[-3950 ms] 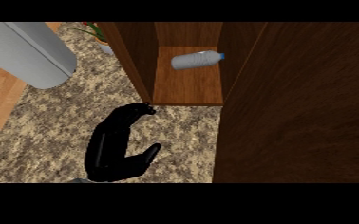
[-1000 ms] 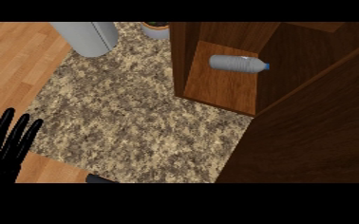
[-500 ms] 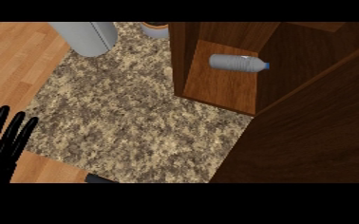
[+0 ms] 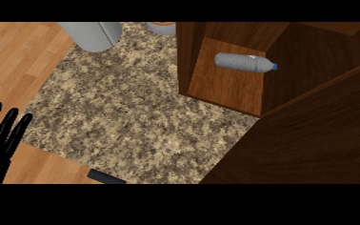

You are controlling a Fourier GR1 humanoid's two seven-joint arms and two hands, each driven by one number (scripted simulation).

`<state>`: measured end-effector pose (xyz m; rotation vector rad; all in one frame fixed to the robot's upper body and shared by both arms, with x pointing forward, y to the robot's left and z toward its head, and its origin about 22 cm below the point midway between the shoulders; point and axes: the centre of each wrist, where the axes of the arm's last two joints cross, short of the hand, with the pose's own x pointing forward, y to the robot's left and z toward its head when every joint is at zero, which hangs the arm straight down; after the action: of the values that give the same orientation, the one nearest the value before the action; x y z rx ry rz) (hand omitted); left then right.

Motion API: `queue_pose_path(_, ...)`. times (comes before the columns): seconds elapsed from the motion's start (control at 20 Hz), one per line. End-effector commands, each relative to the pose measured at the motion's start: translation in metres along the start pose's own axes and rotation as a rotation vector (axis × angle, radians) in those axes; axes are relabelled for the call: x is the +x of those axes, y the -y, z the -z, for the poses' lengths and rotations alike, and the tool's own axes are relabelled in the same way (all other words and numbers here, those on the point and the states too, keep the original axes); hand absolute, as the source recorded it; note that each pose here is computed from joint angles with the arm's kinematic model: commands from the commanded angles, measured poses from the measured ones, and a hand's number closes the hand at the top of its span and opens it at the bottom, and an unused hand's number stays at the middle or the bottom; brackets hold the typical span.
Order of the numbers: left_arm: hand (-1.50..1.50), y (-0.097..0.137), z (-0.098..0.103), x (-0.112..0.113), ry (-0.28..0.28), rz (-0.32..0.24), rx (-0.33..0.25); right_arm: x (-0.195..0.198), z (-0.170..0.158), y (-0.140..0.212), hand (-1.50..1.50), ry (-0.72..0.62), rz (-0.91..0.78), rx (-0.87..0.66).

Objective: Pick up the bottled water, place it into the cabinet and close the cabinet

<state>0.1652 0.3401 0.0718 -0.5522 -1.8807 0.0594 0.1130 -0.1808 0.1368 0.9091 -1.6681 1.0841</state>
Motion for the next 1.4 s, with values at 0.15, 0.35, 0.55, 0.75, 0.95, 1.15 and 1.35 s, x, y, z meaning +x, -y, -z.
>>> queue_pose_path(0.15,-1.5,-0.003,0.003,0.004,0.007,0.004,-0.015,-0.017,0.018,0.0,1.5,-0.013,0.133,-0.051)
queue_pose_path(0.35,-1.5,-0.008,0.001,0.005,-0.005,0.004,0.001,-0.016,0.029,0.023,1.5,-0.063,0.043,-0.101)
queue_pose_path(0.55,-1.5,-0.01,-0.002,0.002,-0.009,-0.007,0.013,-0.022,0.047,0.043,1.5,-0.168,-0.033,-0.091)
queue_pose_path(0.75,-1.5,-0.013,-0.001,0.003,-0.011,0.0,0.018,-0.026,0.07,0.064,1.5,-0.238,-0.064,-0.105)
queue_pose_path(0.95,-1.5,-0.015,-0.005,0.001,-0.014,-0.015,0.031,-0.033,0.096,0.081,1.5,-0.273,-0.055,-0.124)
queue_pose_path(1.15,-1.5,-0.02,-0.003,0.004,-0.009,0.003,0.04,-0.039,0.129,0.102,1.5,-0.338,-0.019,-0.162)
queue_pose_path(1.35,-1.5,-0.018,-0.008,0.0,-0.015,-0.013,0.054,-0.037,0.17,0.125,1.5,-0.383,-0.016,-0.216)
